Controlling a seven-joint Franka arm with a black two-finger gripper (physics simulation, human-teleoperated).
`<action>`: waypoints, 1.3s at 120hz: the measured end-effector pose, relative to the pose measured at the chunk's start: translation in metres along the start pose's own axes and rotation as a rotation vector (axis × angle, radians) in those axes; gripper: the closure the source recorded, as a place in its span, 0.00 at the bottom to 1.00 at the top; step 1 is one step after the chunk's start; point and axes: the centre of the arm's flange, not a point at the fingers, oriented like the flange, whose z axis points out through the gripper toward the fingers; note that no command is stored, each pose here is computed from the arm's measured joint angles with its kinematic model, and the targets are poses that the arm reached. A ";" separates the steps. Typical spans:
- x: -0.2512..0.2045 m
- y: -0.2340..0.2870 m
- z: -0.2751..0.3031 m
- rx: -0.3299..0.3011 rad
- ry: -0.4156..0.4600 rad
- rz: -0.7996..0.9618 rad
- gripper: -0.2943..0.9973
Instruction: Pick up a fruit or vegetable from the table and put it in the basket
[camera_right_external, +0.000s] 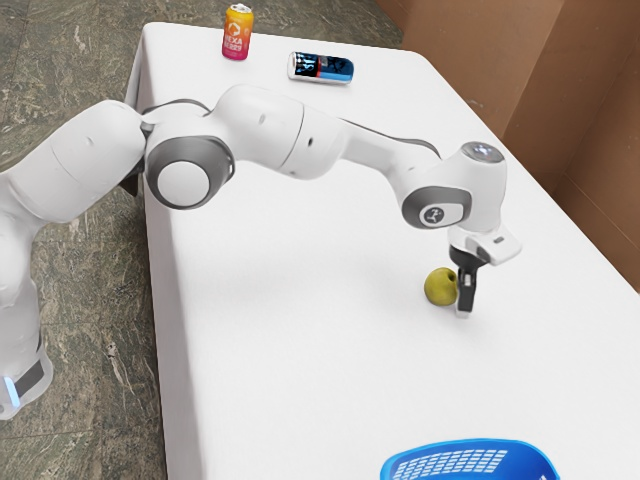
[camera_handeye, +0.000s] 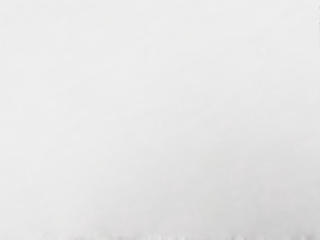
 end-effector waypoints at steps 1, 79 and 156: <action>0.000 0.000 0.000 -0.001 -0.003 0.000 0.23; -0.013 0.006 -0.025 -0.032 -0.127 0.004 0.23; -0.032 0.002 -0.025 -0.054 -0.263 -0.021 0.46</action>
